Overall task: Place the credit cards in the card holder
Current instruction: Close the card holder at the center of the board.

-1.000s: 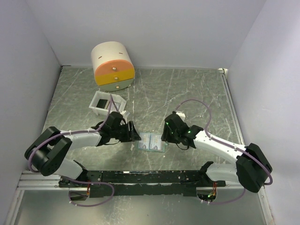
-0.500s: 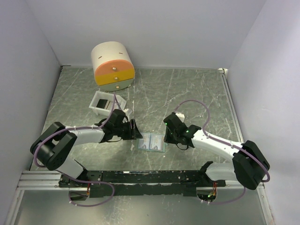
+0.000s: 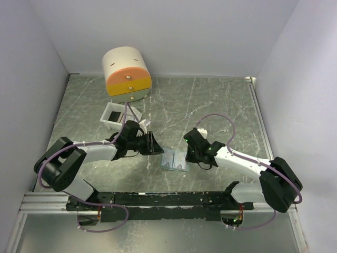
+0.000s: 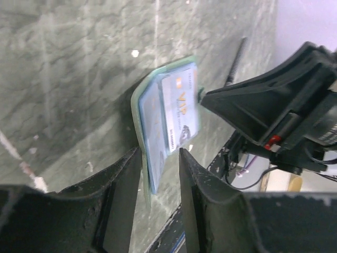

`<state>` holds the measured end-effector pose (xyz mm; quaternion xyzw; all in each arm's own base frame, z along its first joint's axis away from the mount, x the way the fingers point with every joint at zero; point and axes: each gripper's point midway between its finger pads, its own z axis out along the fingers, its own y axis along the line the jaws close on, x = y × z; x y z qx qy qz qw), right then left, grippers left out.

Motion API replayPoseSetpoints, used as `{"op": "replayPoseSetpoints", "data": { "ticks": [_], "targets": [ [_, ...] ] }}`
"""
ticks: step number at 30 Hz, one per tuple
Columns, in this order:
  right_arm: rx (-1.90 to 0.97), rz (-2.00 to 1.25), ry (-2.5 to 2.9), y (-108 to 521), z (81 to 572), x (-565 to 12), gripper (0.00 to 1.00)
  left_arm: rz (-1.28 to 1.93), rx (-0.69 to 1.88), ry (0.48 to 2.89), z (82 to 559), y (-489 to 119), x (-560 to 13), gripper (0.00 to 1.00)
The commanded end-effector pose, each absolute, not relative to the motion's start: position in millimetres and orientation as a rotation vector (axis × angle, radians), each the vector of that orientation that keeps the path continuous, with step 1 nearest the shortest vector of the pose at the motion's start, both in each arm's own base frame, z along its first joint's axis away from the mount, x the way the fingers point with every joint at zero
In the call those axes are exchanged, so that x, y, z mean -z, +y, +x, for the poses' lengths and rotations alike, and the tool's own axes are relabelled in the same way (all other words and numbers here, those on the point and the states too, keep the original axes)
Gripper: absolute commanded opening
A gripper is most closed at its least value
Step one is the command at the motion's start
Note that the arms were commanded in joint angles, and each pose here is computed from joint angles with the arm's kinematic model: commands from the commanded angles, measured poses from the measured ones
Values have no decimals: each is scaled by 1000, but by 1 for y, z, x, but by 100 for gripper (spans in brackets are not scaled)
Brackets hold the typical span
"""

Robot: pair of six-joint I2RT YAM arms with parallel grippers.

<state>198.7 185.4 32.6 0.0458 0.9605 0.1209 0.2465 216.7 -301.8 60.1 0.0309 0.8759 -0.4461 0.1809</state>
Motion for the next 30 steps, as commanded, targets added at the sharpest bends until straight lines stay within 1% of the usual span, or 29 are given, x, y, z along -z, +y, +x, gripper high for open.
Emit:
{"op": "replayPoseSetpoints", "data": {
  "ticks": [1,8,13,14,18,22,26,30],
  "targets": [
    [-346,123,2616,187,198,-29,13,126,1408,2397,215,-315,-79,45],
    [-371,122,2610,188,195,-29,12,121,1447,2404,212,-318,-72,36],
    [-392,113,2597,189,195,-34,12,127,1376,2450,214,-314,-63,31],
    [-392,112,2595,189,196,-34,12,130,1359,2457,215,-313,-61,28],
    [-447,98,2565,196,198,-42,12,139,1298,2472,216,-308,-62,8],
    [-588,48,2534,217,196,-52,12,140,1194,2499,216,-295,-67,7],
    [-664,15,2534,235,192,-55,12,97,1111,2535,208,-272,-69,7],
    [-752,-23,2537,256,187,-55,12,43,1072,2565,200,-248,-72,7]
  ]
}}
